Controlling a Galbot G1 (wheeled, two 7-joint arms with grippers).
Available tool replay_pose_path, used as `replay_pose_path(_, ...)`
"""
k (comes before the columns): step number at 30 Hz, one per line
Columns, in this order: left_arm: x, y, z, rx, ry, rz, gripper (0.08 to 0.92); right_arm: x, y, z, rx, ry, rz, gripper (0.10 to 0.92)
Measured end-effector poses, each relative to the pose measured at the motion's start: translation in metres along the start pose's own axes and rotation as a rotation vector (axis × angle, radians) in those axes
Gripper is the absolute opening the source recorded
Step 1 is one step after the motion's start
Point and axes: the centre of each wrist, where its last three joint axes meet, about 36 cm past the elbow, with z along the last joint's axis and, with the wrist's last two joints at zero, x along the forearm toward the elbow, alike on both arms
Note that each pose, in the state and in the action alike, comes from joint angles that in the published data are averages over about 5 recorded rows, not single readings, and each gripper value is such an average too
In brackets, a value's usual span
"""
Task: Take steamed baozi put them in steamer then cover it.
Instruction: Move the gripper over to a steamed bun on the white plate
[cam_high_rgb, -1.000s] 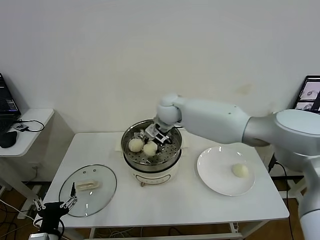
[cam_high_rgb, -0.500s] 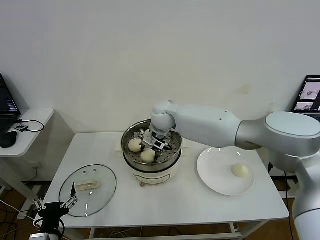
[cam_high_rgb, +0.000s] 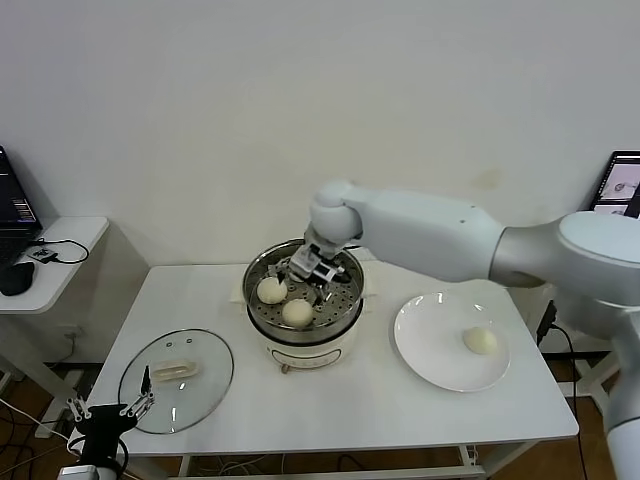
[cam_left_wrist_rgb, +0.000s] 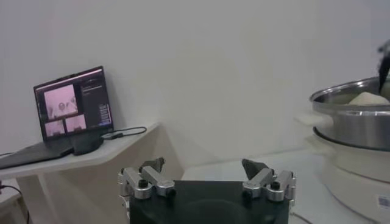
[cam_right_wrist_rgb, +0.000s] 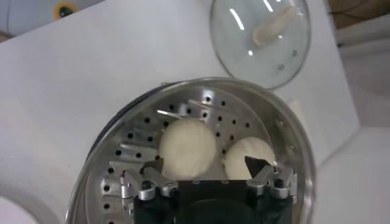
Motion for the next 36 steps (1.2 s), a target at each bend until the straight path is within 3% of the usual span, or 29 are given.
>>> replay_pose_path(8,-0.005,0.002,0.001,-0.01,-0.001,0.011,0.823,0.05,0.058,0.041,-0.248,0.074,0.045,0.823)
replay_pose_path(16,-0.008,0.001,0.003,-0.003,0.001,0.025,0.823,0.077,0.151,0.086,-0.484,0.158,0.047,0.823)
replay_pose_path(25,-0.007,-0.001,0.005,-0.003,0.011,0.034,0.823,0.073,0.25,0.12,-0.669,0.229,0.007,0.823)
replay_pose_path(36,-0.004,-0.001,0.003,-0.005,0.014,0.029,0.823,0.039,0.325,0.142,-0.784,0.305,-0.054,0.823)
